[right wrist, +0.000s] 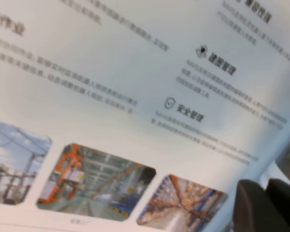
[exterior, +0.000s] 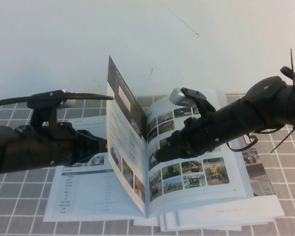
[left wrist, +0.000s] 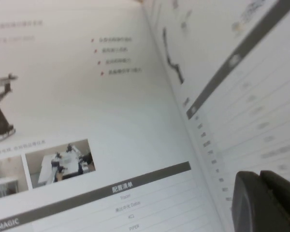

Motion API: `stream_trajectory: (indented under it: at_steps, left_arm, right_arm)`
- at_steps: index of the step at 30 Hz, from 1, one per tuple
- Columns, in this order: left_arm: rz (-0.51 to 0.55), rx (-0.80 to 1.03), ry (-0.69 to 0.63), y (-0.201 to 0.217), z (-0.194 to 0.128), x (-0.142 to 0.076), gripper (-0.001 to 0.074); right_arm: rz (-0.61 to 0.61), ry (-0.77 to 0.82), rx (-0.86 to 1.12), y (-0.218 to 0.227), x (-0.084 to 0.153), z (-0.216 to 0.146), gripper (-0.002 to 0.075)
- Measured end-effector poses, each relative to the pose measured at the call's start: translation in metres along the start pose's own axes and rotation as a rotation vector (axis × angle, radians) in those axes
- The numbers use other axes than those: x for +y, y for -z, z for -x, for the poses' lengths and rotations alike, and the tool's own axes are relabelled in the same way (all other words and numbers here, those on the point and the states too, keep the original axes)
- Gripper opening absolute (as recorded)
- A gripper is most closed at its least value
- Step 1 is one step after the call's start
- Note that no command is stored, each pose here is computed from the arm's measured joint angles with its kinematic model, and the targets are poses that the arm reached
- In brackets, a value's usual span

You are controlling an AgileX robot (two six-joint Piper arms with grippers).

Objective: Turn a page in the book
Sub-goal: Open the closed book

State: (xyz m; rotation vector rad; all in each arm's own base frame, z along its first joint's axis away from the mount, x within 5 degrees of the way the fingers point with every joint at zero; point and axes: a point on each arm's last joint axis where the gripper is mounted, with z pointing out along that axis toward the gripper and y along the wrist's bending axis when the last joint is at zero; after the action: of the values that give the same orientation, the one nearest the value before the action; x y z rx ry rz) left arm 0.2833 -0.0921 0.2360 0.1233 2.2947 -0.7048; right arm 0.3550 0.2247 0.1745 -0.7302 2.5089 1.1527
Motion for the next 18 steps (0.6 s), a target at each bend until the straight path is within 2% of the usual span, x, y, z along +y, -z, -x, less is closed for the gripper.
stream_trajectory:
  at_steps: [9, 13, 18]
  left_arm:
    - [-0.006, -0.1, -0.165, 0.041, 0.012, -0.02, -0.0004]
    - [-0.026, -0.141, -0.173, 0.059, 0.014, -0.03, -0.0004]
    - [-0.114, -0.071, -0.153, 0.062, 0.008, -0.039, -0.0004]
  right_arm:
    - [0.063, 0.002, -0.096, -0.018, 0.012, 0.006, 0.0052]
    - [0.061, -0.016, -0.093, -0.035, 0.009, 0.001, 0.0052]
    - [0.052, -0.03, -0.088, -0.039, 0.004, -0.001, 0.0052]
